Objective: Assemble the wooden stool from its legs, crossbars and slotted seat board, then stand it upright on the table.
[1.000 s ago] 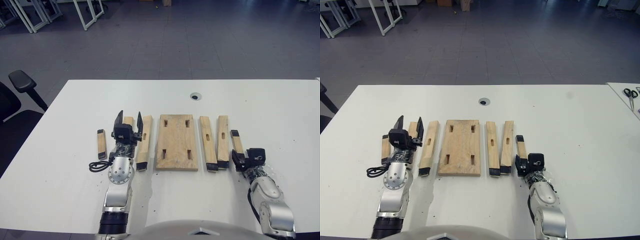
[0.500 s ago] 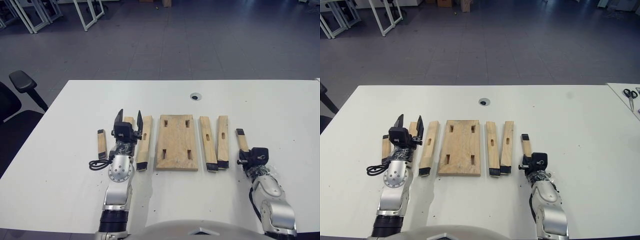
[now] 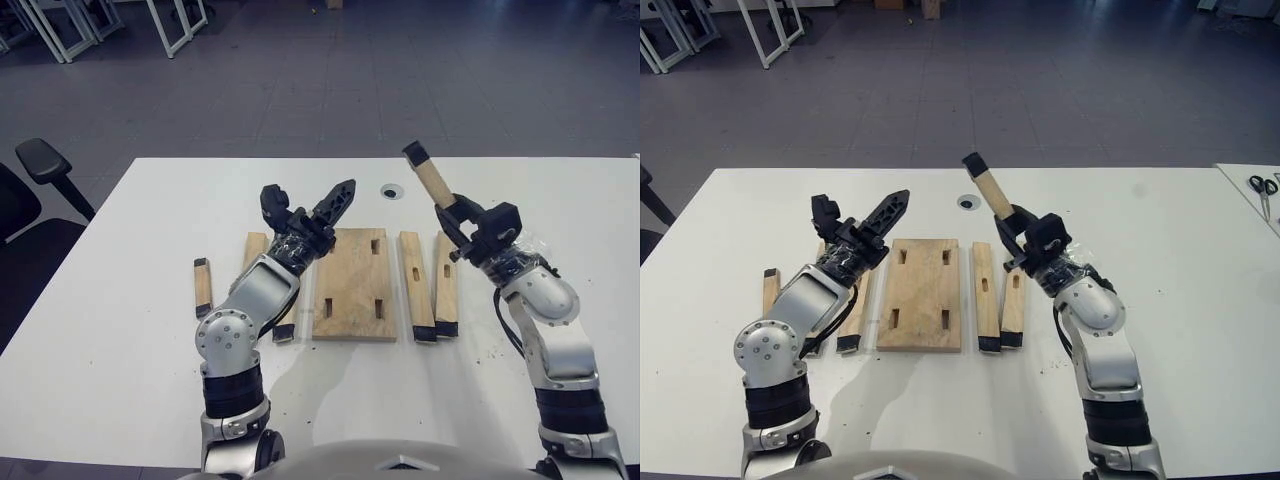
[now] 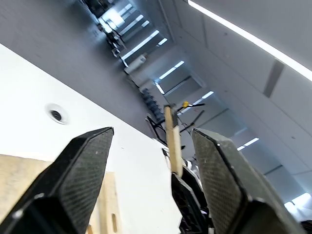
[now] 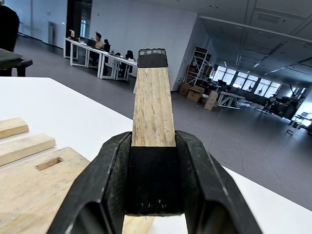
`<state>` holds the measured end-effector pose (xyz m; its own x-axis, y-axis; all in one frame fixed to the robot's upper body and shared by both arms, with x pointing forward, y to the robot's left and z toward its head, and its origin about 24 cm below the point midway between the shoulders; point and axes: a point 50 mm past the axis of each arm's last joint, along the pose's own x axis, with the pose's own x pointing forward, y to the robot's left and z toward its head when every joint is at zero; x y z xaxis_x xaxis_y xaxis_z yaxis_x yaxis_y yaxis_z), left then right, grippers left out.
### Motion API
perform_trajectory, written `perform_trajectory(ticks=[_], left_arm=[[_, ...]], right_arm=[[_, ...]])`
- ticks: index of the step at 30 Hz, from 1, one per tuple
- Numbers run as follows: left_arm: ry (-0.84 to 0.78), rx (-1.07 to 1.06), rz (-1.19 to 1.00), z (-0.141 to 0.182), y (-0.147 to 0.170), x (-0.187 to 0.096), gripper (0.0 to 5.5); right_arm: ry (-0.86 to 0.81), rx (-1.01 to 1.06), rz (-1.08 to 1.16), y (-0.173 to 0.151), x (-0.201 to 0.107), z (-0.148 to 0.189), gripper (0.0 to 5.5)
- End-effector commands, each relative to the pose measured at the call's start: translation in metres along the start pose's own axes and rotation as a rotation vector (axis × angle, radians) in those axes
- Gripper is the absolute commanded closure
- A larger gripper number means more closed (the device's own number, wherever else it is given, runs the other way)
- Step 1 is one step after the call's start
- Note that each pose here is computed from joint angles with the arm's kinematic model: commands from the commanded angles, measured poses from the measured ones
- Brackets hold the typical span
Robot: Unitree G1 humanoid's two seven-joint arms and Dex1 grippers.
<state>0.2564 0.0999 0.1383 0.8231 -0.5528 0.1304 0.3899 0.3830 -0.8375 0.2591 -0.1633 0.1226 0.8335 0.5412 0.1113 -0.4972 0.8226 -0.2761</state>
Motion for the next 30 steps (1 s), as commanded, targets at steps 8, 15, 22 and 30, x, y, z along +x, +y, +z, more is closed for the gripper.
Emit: perform_trajectory(ticks=[8,15,22,30], left_arm=[[0.07,0.002,-0.127,-0.016,-0.018,0.0,2.51],[0.036,0.047,-0.122,-0.012,-0.018,0.0,2.51],[0.048,0.182,-0.081,-0.016,-0.009,-0.009,3.7],[-0.036,0.086,-0.061,-0.009,-0.003,-0.007,4.78]], right_arm=[[-0.121,0.062,0.252,0.037,0.006,0.024,4.22],[-0.087,0.086,0.367,0.051,-0.001,0.02,4.22],[-0.064,0.087,0.359,0.05,-0.005,0.018,4.22],[-0.045,0.046,0.38,0.052,-0.007,0.014,4.22]])
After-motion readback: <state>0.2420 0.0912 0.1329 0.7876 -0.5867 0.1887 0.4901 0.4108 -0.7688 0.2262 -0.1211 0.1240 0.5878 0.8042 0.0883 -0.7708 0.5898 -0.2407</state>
